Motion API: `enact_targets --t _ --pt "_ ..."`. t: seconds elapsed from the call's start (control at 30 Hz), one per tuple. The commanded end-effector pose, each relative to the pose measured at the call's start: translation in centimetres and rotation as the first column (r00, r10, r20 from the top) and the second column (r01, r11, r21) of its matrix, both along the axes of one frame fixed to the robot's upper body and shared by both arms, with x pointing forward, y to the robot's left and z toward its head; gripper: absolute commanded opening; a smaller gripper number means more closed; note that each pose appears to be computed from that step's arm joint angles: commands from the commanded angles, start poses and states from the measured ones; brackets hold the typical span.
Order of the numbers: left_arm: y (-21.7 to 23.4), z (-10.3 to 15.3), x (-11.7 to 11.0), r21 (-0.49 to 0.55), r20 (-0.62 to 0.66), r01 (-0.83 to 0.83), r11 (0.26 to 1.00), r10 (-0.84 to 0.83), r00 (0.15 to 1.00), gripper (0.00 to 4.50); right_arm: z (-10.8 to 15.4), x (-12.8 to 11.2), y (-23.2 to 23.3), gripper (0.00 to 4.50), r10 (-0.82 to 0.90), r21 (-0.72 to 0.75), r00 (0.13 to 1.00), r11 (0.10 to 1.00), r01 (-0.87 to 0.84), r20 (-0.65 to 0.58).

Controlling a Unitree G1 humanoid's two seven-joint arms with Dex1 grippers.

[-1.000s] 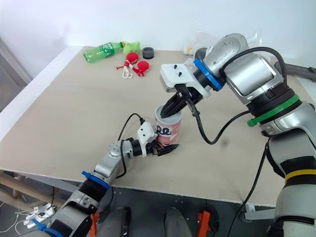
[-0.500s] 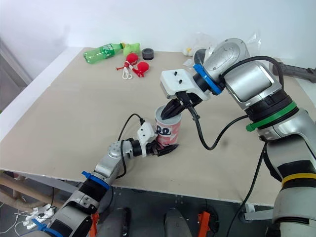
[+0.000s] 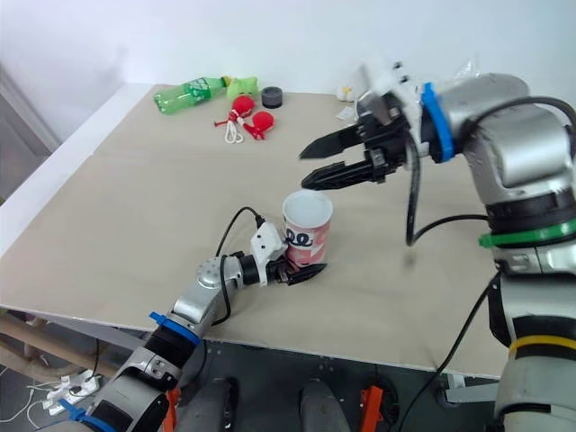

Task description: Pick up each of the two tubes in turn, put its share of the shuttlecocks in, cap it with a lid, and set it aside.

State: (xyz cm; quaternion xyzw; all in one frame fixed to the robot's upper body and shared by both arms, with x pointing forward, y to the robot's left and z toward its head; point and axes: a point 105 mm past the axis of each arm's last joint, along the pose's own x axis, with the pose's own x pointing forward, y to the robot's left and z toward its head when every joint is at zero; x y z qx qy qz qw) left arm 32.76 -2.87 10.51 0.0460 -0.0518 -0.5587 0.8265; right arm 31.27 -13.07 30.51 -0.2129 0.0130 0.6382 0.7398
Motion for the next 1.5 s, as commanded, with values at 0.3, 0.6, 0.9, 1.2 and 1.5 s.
enact_targets --t 0.3,0.6,0.9,1.2,1.5 --pt "1.7 0.9 0.1 -0.042 -0.015 0.010 0.999 -0.011 1.000 4.49 -4.7 -3.3 -4.1 4.50 -0.378 0.327 0.915 0.855 0.403 -0.138" --pt "5.1 0.9 -0.8 -0.002 -0.025 0.059 0.998 -0.059 0.998 4.49 -11.1 -5.2 -3.1 4.50 -0.449 0.242 0.884 0.850 0.468 -0.131" --pt "10.1 0.0 -1.8 0.072 -0.045 0.014 0.997 -0.011 0.999 4.49 -16.0 -4.2 -1.9 4.50 -0.487 0.238 0.866 0.834 0.499 -0.110" --pt "14.2 1.2 -3.4 0.098 -0.043 0.009 0.995 -0.005 0.999 4.49 -18.4 -2.3 1.0 4.50 -0.449 0.283 0.878 0.831 0.478 -0.164" --pt "15.0 3.2 -5.2 0.082 -0.031 0.037 0.996 -0.035 0.999 4.49 -18.7 -0.9 2.6 4.50 -0.428 0.317 0.889 0.831 0.458 -0.162"
